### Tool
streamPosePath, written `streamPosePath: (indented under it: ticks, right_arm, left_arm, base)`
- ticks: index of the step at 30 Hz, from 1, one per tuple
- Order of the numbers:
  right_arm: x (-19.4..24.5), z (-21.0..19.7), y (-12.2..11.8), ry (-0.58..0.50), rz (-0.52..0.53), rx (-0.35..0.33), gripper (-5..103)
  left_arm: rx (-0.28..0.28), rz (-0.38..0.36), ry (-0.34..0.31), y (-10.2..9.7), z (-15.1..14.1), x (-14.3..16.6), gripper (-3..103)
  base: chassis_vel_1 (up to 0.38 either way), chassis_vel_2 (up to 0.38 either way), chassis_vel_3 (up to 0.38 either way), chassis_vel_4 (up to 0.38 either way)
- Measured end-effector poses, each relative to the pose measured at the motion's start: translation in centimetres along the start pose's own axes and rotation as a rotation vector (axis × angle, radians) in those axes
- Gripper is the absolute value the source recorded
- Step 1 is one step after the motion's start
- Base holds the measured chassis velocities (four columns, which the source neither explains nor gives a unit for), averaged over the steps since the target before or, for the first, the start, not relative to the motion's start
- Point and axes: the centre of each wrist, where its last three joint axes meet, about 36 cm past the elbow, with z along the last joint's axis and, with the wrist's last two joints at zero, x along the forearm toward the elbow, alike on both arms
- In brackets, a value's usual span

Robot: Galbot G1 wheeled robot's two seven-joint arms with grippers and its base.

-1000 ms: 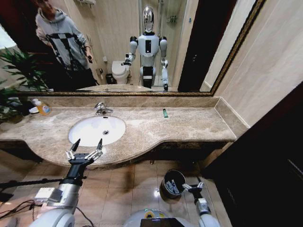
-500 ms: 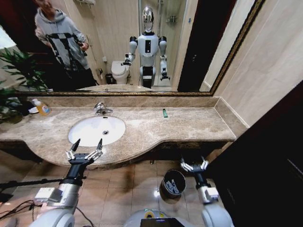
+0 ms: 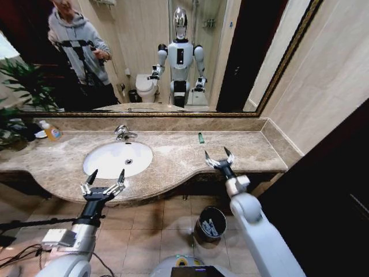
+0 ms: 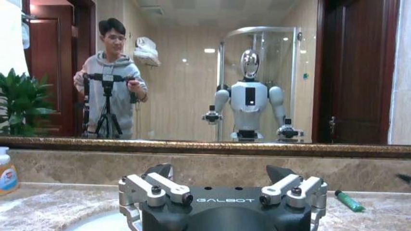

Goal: Pick up the trash from the sink and place it in the trash bin.

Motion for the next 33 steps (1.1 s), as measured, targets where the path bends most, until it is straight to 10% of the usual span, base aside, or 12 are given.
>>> streamPosePath:
  ticks: [14, 33]
  right_arm:
    - [-16.0, 2.7, 1.3, 0.200, 0.026, 0.019, 100]
    - [-19.3, 6.9, -2.9, 0.284, 0.145, 0.087, 100]
  left_arm:
    - [0.000, 0.000, 0.000, 0.0, 0.0, 0.0, 100]
    - [0.000, 0.000, 0.000, 0.0, 0.0, 0.0, 100]
  base:
    - [0.000, 0.000, 0.000, 0.000]
    - [0.000, 0.000, 0.000, 0.000]
